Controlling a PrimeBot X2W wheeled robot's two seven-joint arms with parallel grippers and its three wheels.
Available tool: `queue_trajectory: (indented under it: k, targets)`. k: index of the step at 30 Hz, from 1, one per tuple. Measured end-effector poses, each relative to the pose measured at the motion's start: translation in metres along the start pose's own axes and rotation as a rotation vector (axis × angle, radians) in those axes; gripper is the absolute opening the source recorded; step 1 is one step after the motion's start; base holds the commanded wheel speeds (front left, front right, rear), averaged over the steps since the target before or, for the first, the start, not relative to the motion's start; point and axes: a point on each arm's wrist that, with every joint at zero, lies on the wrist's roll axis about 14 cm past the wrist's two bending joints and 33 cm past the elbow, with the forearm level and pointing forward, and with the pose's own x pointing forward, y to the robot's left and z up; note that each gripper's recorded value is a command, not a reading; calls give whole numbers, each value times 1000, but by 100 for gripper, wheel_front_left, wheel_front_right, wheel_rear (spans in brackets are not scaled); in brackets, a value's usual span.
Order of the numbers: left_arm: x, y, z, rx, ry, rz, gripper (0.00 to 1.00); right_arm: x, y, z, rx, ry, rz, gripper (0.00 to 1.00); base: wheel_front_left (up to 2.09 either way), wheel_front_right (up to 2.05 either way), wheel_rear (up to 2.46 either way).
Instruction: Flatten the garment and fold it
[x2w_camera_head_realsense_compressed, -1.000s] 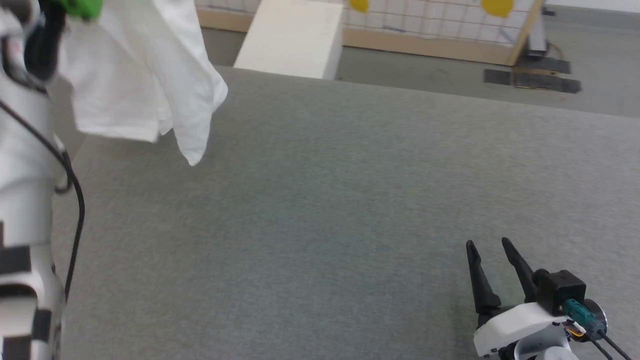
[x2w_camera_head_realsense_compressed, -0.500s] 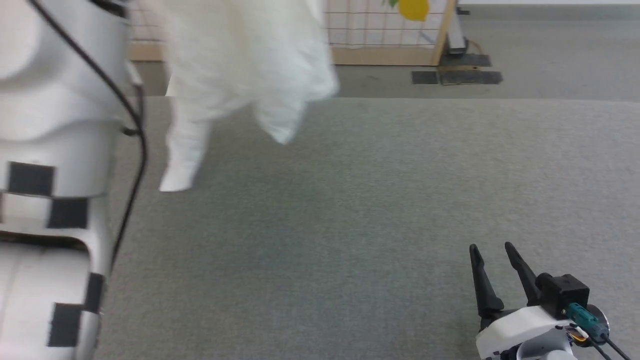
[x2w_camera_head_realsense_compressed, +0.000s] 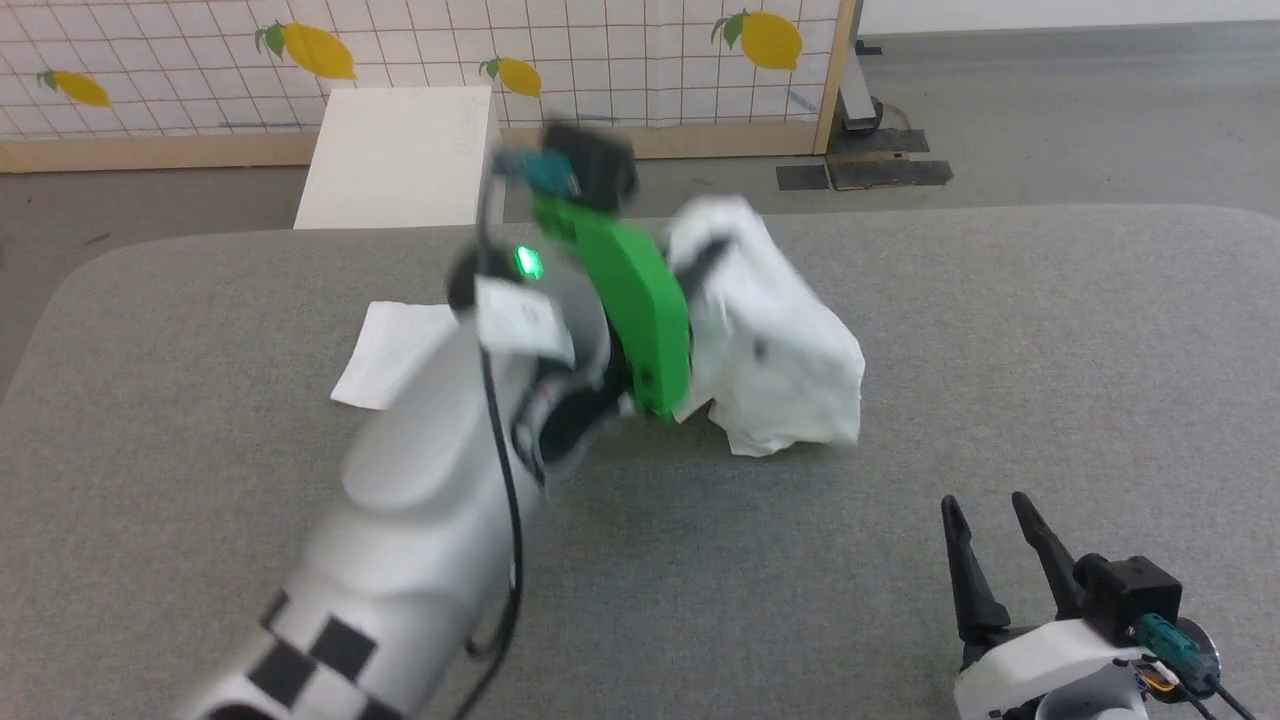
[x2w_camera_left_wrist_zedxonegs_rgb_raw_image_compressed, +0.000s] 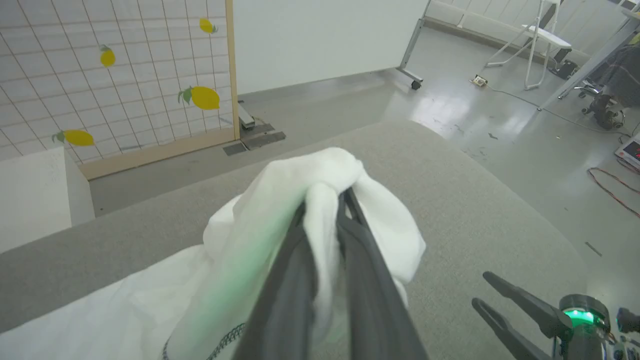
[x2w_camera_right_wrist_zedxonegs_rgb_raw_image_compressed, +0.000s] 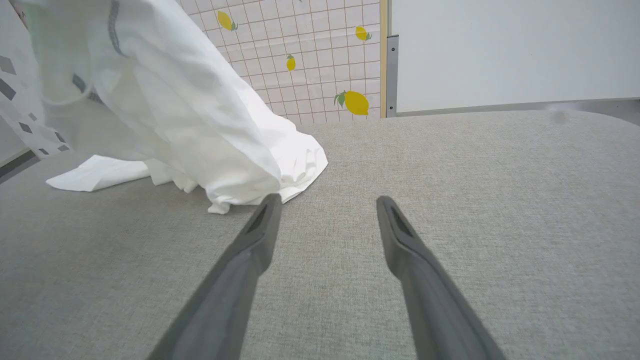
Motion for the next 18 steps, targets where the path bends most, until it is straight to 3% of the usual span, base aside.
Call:
queue_trajectory:
  k: [8,13,14,15,18]
  targets:
    - [-36,-32,-188,-215,488,-29,0,0,0,-2,6,4,-2,100,0,0,0]
    - [-65,-52,-240,-323,676,-38,0,0,1,-2,12,4,1,100,0,0,0]
    - [-68,-55,-242,-326,692,-42,82,0,2,-2,16,4,4,100,0,0,0]
    - [-69,-56,-242,-322,703,-42,100,0,3,-3,19,7,6,100,0,0,0]
    - [-66,-53,-228,-371,650,-25,100,2,8,-4,20,12,21,100,0,0,0]
